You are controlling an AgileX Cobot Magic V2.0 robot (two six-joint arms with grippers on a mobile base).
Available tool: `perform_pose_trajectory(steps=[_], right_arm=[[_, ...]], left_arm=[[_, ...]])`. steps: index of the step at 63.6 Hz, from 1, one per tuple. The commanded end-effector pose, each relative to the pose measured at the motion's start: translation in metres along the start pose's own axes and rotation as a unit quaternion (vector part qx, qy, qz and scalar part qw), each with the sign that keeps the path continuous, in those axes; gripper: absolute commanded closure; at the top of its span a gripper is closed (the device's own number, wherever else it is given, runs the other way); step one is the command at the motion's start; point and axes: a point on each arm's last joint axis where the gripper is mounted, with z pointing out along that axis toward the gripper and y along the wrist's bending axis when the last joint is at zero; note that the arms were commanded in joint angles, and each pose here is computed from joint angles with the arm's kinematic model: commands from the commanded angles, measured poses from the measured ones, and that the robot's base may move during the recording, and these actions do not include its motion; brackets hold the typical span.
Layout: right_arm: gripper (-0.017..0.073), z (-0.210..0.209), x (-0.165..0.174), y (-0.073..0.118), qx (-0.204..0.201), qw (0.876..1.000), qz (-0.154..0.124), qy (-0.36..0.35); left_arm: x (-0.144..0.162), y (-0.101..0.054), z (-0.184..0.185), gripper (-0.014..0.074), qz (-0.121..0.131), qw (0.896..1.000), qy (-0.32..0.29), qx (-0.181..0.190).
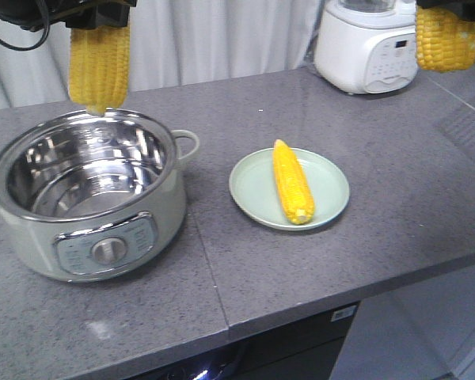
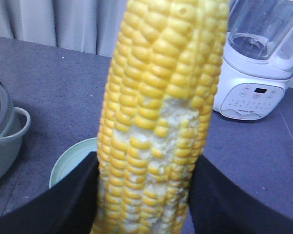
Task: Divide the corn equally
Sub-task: 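Turn the base away from the pot toward the other counter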
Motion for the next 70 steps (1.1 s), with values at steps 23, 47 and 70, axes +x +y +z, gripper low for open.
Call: perform_pose_trajectory(steps=[23, 47, 70], right_arm=[[0.0564, -0.0204, -0.0127, -0.0078, 0.017, 0.998, 0.0, -0.065], [0.0564, -0.0204, -0.0127, -0.0078, 0.017, 0.998, 0.0, -0.065], [0.0564, -0.0204, -0.0127, -0.0078, 0.017, 0.998, 0.0, -0.065]], left_arm=[[-0.012, -0.0003, -0.0234, 0.0599, -0.006, 0.998, -0.065, 0.012], [-0.012, -0.0003, -0.0234, 0.0599, -0.006, 0.998, -0.065, 0.012], [-0.012, -0.0003, -0.0234, 0.0599, -0.006, 0.998, -0.065, 0.012]])
